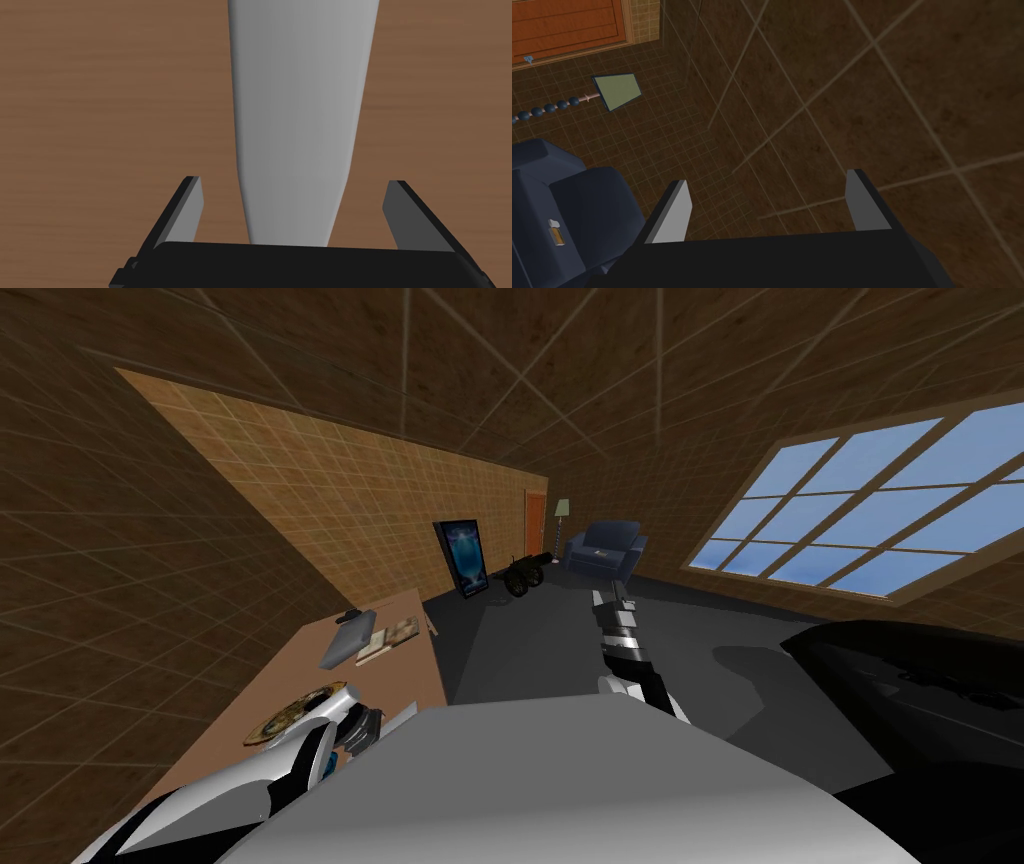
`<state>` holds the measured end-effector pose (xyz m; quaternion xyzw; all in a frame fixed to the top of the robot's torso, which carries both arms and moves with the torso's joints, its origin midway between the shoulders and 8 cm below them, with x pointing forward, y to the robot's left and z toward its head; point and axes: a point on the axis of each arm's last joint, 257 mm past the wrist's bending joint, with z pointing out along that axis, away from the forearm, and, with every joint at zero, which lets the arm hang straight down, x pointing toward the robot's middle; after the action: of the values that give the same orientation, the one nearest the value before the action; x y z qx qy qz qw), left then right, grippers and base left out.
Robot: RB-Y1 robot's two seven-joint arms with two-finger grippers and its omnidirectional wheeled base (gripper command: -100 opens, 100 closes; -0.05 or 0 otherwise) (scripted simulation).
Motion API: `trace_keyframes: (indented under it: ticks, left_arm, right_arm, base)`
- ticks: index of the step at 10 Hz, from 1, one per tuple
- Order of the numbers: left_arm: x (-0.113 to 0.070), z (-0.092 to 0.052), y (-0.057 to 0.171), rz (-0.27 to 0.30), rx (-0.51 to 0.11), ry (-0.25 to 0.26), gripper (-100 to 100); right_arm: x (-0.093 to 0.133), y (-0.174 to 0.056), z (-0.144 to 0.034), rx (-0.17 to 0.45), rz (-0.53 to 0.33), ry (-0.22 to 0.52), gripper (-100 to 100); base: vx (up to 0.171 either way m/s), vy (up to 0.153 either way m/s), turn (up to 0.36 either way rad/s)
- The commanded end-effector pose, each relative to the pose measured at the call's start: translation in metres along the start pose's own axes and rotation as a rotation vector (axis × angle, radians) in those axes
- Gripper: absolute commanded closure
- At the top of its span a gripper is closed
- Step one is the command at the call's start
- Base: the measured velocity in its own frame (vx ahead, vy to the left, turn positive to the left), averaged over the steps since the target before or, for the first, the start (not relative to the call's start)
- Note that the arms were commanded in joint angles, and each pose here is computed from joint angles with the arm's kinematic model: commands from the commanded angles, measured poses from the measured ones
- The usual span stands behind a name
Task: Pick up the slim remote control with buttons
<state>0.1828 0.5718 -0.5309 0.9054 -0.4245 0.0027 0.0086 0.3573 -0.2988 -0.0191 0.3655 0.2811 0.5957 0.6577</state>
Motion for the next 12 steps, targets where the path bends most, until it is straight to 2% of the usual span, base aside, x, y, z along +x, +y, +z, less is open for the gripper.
trace_keyframes:
  ticks: [1, 2, 4, 5, 9, 12]
  left_arm:
    - [0.0, 0.0, 0.0, 0.0, 0.0, 0.0, 0]
    - [0.011, 0.005, 0.0, -0.016, 0.0, 0.0, -100]
    - [0.011, 0.005, 0.0, -0.016, 0.0, 0.0, -100]
    - [0.022, 0.01, 0.001, -0.031, 0.001, -0.001, -100]
    - [0.033, 0.014, 0.0, -0.045, 0.005, 0.0, -100]
    - [0.056, 0.024, 0.003, -0.076, 0.005, 0.002, -100]
  right_arm:
    - [0.0, 0.0, 0.0, 0.0, 0.0, 0.0, 0]
    - [0.0, 0.0, 0.0, 0.0, 0.0, 0.0, 0]
    - [0.0, 0.0, 0.0, 0.0, 0.0, 0.0, 0]
    - [0.0, 0.0, 0.0, 0.0, 0.0, 0.0, 0]
    - [0.0, 0.0, 0.0, 0.0, 0.0, 0.0, 0]
    - [0.0, 0.0, 0.0, 0.0, 0.0, 0.0, 0]
  base:
    - [0.0, 0.0, 0.0]
    - [-0.059, 0.049, -0.115]
    - [-0.053, 0.04, -0.026]
    - [-0.056, 0.032, -0.102]
    - [-0.055, 0.051, -0.054]
    - [-0.088, 0.066, -0.099]
